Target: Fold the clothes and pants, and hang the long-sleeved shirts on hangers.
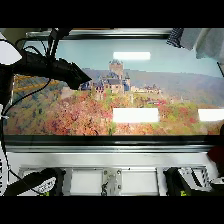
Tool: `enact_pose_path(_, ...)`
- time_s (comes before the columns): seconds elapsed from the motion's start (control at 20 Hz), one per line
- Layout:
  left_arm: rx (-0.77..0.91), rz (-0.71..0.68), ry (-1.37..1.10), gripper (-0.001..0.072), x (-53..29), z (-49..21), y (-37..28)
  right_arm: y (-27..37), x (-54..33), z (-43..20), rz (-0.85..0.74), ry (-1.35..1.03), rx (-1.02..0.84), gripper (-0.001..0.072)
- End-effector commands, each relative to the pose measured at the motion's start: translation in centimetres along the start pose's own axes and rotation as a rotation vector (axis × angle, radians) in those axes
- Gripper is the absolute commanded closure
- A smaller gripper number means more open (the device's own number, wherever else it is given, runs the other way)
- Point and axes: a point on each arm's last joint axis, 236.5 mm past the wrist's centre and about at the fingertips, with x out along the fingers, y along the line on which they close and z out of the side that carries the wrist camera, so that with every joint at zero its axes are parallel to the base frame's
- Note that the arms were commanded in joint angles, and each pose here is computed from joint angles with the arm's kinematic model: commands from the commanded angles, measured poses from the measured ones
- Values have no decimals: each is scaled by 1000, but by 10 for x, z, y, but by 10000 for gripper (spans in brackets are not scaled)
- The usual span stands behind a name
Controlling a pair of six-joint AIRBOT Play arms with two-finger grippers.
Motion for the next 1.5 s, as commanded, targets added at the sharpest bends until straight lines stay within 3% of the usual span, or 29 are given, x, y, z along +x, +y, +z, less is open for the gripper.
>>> enact_pose_path(0.0,1,-1,1,691,0,0,0,0,-4,0,1,10,5,300)
enact_pose_path(0.05,1,-1,1,691,0,0,0,2,-7,3,5,0,9,54)
enact_pose_path(0.35,1,-1,2,692,0,0,0,54,-71,74,184,-205,174,50)
enact_pose_path(0.6,-34,1,-2,692,0,0,0,153,-115,71,545,-121,309,51)
enact_pose_path(0.85,-227,16,-26,693,0,5,5,309,-218,-32,1248,214,-4,51)
enact_pose_path(1.05,-320,24,-46,693,0,10,7,371,-347,-139,1744,629,-179,52)
enact_pose_path(1.2,-373,32,-62,693,1,8,9,387,-441,-209,1954,827,-303,52)
enact_pose_path(1.45,-468,90,-116,692,10,-29,9,377,-545,-295,2099,940,-526,52)
